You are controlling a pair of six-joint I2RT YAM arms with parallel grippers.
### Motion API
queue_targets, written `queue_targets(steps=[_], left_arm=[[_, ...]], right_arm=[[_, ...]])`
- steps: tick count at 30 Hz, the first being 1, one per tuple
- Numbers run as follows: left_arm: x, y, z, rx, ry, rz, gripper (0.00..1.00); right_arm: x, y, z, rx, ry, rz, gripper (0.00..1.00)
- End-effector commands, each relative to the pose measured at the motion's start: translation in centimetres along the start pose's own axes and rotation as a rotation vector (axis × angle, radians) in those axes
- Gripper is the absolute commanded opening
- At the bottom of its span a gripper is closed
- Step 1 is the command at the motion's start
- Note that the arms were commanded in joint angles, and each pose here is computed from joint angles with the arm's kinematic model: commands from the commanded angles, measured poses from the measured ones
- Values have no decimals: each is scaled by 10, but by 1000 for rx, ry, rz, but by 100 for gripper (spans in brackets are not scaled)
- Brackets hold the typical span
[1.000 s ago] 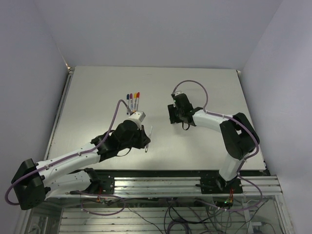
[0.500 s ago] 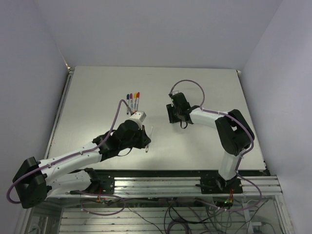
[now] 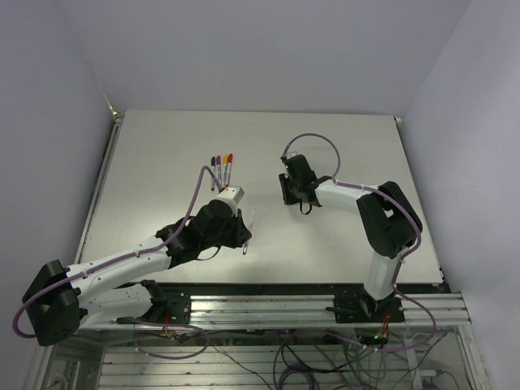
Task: Insert the pens into the pen caps
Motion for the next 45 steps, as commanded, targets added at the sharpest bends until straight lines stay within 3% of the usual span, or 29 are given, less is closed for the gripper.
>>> queue_targets(steps=[1,3,6,11,18,23,32,39,45], left_arm=[[1,-5,0,-5,4,-23,7],[2,-5,1,-5,1,-25,7],[4,-3,1,-2,1,-19,7],[9,-3,0,18,8,-10,7],[12,-24,-7,58,22,-82,7],[10,-49,-22,73,77,-169,7],[-13,-99,-74,94,334,-413,7],[-37,-127,-113,127,497,-583,7],[-44,-131,-135,166,563,-641,7]], right_arm=[[12,45,-10,-3,35,146,25],[13,51,-11,-6,40,170,18],[15,59,-12,-7,43,207,0],[6,45,-6,7,24,166,0],[-58,-44,19,71,-83,-134,0],[-143,-106,37,123,-224,-427,0],[-271,-132,45,233,-503,-847,0],[-335,-124,46,268,-716,-1103,0],[-365,-121,51,283,-857,-1215,0]])
Point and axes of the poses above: each gripper's point midway between its finger pads, its own x axis out along the fingers, its own z axis along the line the jaws close on, y = z × x, the point moved 1 cm from there along -x, back along the fingers, and after that the axes turned 8 degrees about x, right-handed, at the moved point
